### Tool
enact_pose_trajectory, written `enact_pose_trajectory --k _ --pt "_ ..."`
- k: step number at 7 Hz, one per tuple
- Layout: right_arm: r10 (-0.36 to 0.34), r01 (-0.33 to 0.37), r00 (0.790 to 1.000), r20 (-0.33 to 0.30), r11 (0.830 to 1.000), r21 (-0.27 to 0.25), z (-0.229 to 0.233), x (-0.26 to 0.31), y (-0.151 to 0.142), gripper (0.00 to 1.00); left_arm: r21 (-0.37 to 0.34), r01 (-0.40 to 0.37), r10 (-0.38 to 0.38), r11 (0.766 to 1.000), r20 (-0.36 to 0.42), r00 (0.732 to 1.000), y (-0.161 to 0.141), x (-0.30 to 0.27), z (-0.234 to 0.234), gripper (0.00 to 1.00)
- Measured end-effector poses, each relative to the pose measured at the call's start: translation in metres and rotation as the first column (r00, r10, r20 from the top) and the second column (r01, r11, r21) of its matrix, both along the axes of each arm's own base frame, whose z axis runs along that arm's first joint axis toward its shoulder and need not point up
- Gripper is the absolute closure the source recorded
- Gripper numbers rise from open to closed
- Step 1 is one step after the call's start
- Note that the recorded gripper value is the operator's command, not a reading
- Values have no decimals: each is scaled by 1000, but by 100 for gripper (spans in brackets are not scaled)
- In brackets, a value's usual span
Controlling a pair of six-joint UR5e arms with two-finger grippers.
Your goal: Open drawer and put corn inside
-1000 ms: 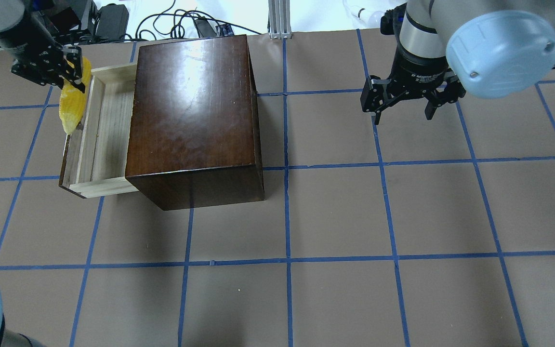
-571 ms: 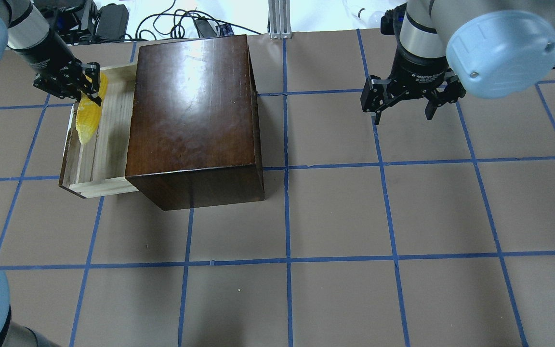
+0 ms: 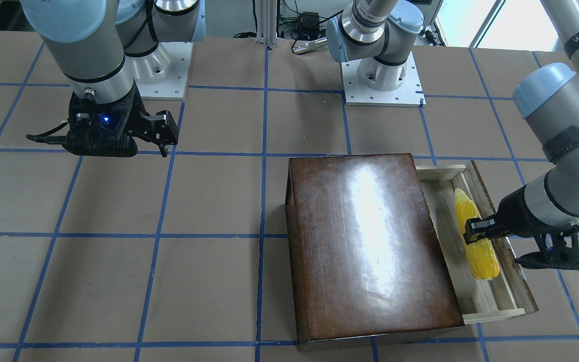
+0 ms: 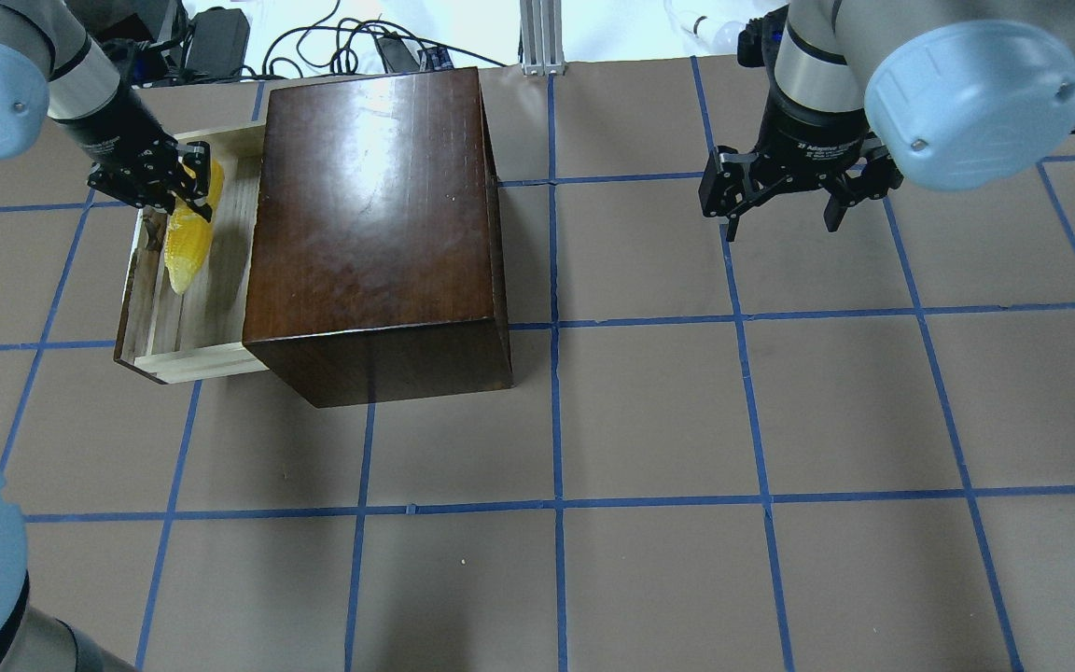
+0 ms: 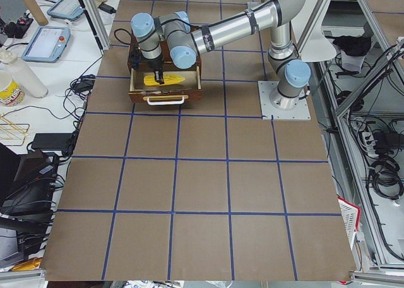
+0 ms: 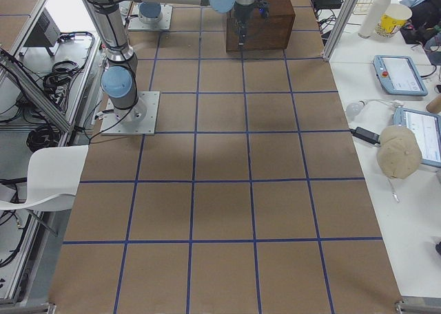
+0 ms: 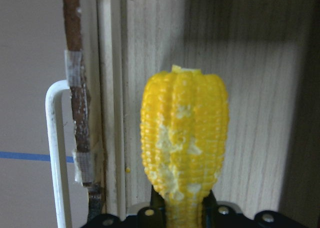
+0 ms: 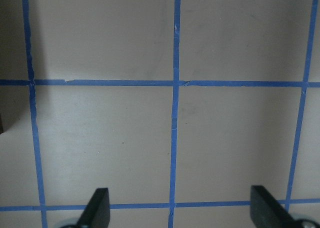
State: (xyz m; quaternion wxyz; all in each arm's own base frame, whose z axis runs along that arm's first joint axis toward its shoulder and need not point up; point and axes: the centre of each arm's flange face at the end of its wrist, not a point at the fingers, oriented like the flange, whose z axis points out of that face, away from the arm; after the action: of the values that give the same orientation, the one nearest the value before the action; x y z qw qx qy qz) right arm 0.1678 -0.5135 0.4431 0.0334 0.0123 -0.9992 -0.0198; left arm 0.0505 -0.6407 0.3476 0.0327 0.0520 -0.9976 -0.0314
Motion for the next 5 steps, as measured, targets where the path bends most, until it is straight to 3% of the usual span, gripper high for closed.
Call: enact_pose_trajectory --k 1,2,5 --pt "0 0 1000 0 1000 0 0 0 0 0 -12 13 -13 1000 3 1000 -2 1 -1 8" --pt "0 0 1000 0 1000 0 0 0 0 0 -19 16 -16 1000 4 1000 -3 1 -2 0" --pt "0 0 1000 0 1000 0 0 0 0 0 -31 23 -23 999 15 1000 -1 -6 8 0"
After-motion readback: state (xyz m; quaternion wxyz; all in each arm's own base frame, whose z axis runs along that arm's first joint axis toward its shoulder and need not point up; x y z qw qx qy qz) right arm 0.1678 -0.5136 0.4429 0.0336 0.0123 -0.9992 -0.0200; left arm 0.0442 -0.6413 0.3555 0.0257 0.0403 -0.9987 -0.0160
